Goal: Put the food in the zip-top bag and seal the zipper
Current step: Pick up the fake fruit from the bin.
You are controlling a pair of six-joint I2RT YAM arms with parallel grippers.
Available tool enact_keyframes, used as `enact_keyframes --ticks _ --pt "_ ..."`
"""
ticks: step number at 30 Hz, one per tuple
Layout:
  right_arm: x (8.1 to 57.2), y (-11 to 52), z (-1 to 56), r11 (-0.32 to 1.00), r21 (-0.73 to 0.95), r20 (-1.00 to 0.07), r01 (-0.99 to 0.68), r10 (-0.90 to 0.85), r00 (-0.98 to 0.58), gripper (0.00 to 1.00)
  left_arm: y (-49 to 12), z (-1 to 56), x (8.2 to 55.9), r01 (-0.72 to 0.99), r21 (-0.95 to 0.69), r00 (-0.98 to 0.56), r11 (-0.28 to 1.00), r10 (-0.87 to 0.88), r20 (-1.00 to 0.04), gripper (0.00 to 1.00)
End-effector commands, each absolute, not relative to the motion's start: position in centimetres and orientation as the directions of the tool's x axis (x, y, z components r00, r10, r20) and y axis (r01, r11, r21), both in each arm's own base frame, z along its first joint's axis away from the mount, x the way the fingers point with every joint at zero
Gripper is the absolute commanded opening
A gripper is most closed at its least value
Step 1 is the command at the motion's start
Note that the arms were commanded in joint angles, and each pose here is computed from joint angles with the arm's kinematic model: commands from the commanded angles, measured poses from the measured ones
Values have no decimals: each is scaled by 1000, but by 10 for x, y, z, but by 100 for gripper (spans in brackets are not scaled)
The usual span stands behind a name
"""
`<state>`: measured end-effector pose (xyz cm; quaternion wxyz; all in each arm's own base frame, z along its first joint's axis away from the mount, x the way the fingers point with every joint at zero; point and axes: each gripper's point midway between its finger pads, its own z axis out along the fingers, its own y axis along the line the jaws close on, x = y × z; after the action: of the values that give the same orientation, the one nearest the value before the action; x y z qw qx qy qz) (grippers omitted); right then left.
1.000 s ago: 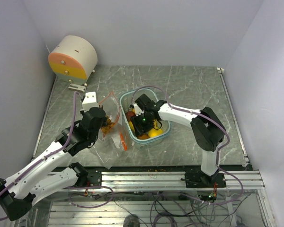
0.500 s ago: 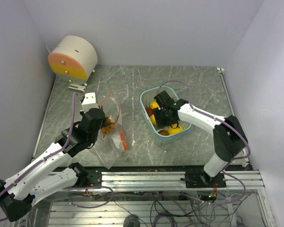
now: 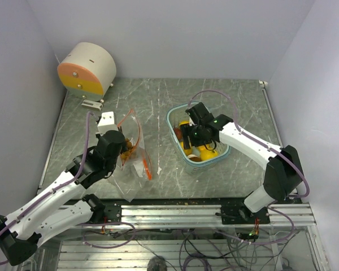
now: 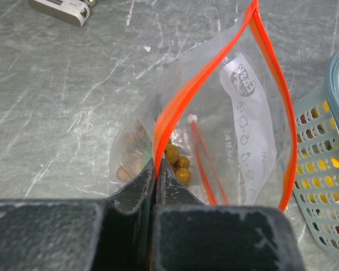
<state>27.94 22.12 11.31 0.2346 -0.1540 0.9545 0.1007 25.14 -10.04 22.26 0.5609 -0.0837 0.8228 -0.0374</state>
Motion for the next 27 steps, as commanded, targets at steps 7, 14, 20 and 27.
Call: enact_keyframes --ticks 7,14,20,27 --pt "221 200 94 919 137 -225 -370 -335 -915 69 -101 235 250 -89 -215 -321 973 -232 -918 7" --pt "205 211 71 875 226 -154 -428 -401 -903 70 -96 237 246 -100 -228 -314 968 -248 -917 7" --pt "191 212 51 863 268 -90 -429 -421 -903 69 -94 238 246 -106 -231 -310 967 -252 -916 7" --pt "198 211 59 877 242 -118 -415 -398 -910 33 -95 238 247 -109 -229 -308 967 -252 -918 7"
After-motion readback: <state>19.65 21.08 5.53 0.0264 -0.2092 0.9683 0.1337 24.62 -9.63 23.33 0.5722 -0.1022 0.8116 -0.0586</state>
